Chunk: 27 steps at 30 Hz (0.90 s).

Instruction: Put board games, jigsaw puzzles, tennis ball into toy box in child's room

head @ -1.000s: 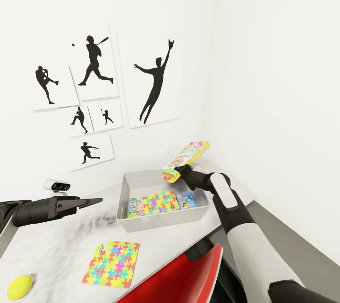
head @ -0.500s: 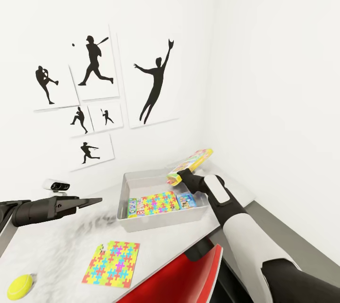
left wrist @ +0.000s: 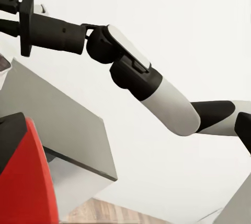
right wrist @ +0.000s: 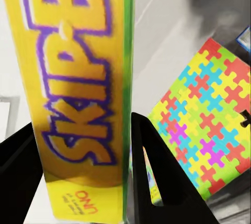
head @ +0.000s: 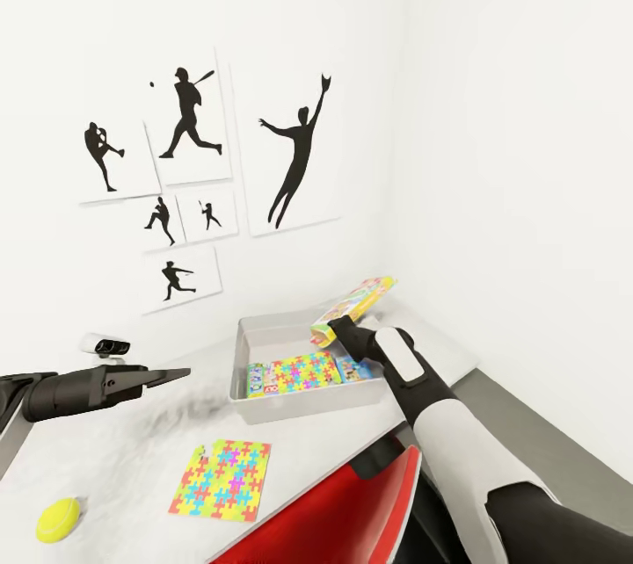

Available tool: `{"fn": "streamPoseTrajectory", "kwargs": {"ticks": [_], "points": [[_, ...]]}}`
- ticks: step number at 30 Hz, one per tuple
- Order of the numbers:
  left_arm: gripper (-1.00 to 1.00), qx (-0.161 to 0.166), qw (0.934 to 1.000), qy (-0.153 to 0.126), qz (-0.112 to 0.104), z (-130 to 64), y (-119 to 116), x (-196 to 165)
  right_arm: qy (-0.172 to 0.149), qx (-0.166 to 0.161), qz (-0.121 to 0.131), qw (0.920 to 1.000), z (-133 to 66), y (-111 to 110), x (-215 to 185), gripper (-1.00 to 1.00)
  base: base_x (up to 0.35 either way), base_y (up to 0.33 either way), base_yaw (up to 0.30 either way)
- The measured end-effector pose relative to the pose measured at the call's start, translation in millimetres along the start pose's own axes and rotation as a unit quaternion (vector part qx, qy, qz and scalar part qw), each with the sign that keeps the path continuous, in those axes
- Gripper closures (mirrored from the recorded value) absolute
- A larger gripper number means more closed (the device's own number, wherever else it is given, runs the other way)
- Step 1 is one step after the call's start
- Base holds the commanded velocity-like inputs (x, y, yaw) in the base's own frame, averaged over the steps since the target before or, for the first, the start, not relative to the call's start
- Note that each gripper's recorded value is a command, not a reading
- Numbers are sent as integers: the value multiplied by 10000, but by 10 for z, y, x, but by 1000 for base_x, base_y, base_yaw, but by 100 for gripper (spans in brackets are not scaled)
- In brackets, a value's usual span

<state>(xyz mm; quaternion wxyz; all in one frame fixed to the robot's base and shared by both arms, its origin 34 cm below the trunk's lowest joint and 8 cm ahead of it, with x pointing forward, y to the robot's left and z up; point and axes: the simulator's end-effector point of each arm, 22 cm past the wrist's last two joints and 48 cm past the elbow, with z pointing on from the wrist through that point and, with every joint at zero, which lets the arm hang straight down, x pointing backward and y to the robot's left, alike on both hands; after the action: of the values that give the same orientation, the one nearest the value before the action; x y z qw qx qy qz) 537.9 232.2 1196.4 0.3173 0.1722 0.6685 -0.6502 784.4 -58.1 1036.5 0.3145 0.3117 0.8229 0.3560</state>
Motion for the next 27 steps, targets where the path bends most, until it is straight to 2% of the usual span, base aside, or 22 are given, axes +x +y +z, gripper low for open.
{"fn": "streamPoseTrajectory", "kwargs": {"ticks": [7,20,27], "points": [[-100,4,10000,-3,10,-1,-14,-2,-27,-10,2,10000,-11,14,-10,100,-149,202,129],[-100,-7,10000,-5,5,-7,-9,-2,-32,-16,2,10000,-17,21,-13,100,-5,23,19],[-100,-9,10000,-17,1,-14,-8,-6,-38,-18,2,10000,-19,23,-15,100,30,200,13]]}}
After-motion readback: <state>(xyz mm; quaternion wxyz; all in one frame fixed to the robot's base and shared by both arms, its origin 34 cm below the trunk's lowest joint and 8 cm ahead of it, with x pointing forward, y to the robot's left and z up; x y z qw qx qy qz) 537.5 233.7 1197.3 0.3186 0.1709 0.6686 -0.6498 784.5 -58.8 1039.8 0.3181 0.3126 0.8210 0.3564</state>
